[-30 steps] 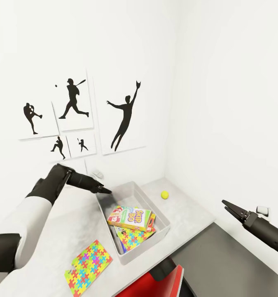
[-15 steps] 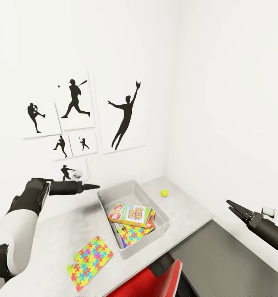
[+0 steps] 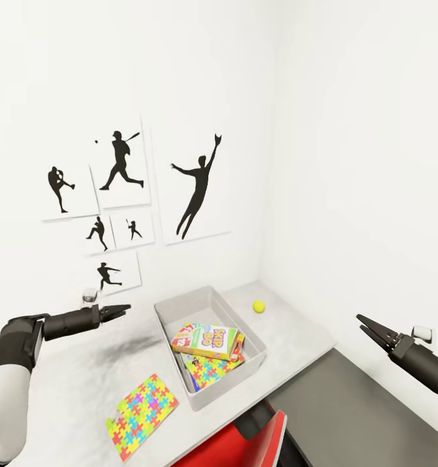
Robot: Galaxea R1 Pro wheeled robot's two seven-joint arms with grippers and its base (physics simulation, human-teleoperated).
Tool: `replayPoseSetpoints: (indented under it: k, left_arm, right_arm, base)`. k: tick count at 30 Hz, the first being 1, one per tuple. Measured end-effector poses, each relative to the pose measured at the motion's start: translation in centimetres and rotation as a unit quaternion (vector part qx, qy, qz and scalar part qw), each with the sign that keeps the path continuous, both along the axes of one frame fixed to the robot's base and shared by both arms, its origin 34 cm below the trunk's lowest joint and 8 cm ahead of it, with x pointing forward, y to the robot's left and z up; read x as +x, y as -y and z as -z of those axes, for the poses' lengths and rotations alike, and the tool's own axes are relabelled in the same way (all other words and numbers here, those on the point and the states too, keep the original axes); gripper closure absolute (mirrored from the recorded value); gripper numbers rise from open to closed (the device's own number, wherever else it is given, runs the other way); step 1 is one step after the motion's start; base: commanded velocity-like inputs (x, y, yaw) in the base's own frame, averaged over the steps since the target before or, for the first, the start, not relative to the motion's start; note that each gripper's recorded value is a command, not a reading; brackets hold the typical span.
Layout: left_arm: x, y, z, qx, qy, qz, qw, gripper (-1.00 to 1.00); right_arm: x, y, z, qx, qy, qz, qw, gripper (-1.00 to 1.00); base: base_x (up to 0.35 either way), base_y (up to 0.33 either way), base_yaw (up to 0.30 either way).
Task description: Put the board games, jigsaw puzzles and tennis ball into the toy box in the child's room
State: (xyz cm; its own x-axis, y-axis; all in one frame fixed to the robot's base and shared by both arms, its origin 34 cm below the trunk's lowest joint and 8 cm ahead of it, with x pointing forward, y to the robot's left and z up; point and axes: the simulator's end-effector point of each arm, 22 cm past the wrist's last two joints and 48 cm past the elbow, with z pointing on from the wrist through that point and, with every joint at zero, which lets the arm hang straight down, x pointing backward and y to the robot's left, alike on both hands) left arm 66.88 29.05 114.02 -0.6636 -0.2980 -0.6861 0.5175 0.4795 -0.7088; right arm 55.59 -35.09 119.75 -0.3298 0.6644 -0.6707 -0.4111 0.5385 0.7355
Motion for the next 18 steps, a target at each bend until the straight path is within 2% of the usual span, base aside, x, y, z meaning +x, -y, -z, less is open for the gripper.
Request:
replayPoseSetpoints:
  k: [2, 6, 18]
  left_arm:
    - [-0.1, -1.4, -0.4, -0.003, 0.002, -0.013, 0.9999, -1.0]
    - [-0.3, -2.7, -1.0, -0.011, 0.004, -0.026, 0.9996, -1.0]
    - [-0.7, -3.0, -2.1, -0.017, 0.013, -0.03, 0.9993, -1.0]
  right_arm:
    - [-0.1, 0.0, -0.1, 0.0, 0.002, 0.0, 1.0, -1.0]
    - [-0.2, 0.0, -0.4, 0.0, 0.005, 0.0, 1.0, -1.0]
    - [-0.6, 0.0, -1.3, 0.0, 0.015, 0.0, 0.9999, -1.0]
  base:
    - [0.0, 0.0, 0.0]
    - [0.018, 0.0, 0.0]
    - [-0.001, 0.0, 0.0]
